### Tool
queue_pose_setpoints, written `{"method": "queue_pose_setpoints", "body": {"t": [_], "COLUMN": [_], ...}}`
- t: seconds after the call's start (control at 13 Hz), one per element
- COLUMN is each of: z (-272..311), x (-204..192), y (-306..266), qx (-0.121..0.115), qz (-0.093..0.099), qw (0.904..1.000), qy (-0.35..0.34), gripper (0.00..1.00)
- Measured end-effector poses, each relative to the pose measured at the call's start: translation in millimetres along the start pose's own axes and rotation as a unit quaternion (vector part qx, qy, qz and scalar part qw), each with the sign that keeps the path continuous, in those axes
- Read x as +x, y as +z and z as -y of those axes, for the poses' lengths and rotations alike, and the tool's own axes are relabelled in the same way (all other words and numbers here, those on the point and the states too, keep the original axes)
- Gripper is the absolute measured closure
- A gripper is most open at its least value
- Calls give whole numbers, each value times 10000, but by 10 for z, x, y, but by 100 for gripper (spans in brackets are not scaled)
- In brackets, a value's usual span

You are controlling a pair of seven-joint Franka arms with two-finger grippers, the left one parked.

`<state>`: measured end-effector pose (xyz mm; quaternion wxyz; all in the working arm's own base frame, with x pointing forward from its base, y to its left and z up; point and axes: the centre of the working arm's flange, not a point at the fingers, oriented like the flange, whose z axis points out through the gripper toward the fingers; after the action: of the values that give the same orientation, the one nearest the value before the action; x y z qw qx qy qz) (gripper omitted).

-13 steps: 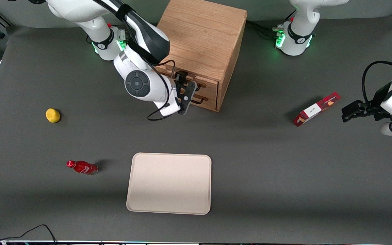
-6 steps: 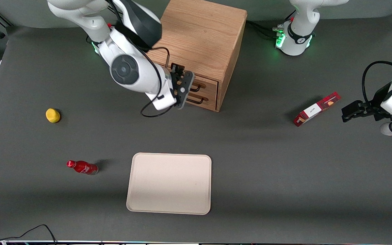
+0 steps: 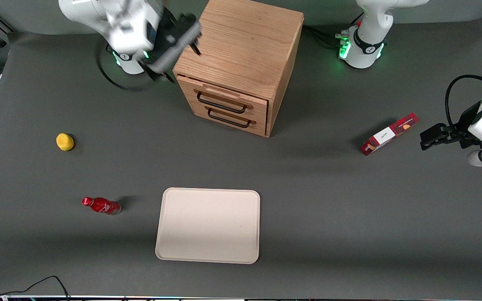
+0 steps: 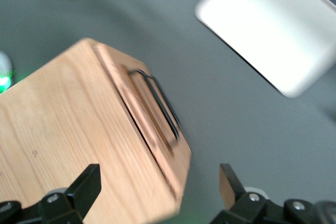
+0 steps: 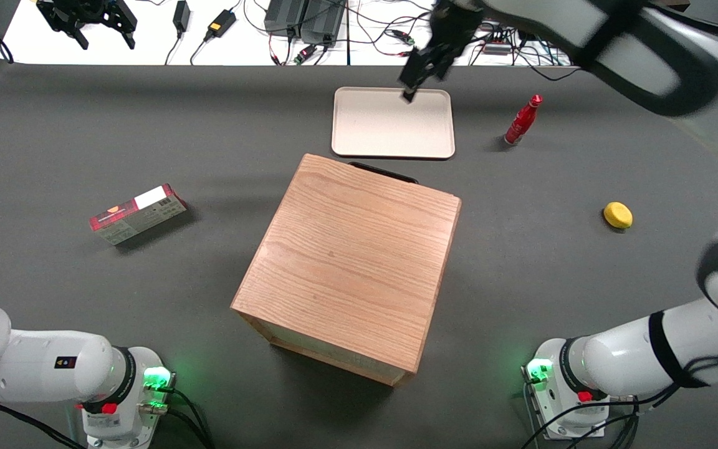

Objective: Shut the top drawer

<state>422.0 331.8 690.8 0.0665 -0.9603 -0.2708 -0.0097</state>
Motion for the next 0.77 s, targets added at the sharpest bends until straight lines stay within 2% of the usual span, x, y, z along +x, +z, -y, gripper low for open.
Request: {"method": "queue_pose_setpoints", "body": {"t": [0.08,0.15,0.31,0.38,0.54,0.69,0.77], "z": [-192,-543,-1576,-2094,-2783,-3133,-3245], "x": [-190,-331,-578,-724,-984,-1082,-1073], "y": [-226,-414,-683,-736,-637,-337,-133], "qx": [-193,-319,-522,-542,-476,-415,-401], "qz": [-59,-157,-353,-361,-80,162,174], "qw": [9960,9853,9571,9415,9195,9074,9045], "qy": [876,1670,2829,3307,3900,4179,4242], "gripper": [0,0,0,0,0,0,0]}}
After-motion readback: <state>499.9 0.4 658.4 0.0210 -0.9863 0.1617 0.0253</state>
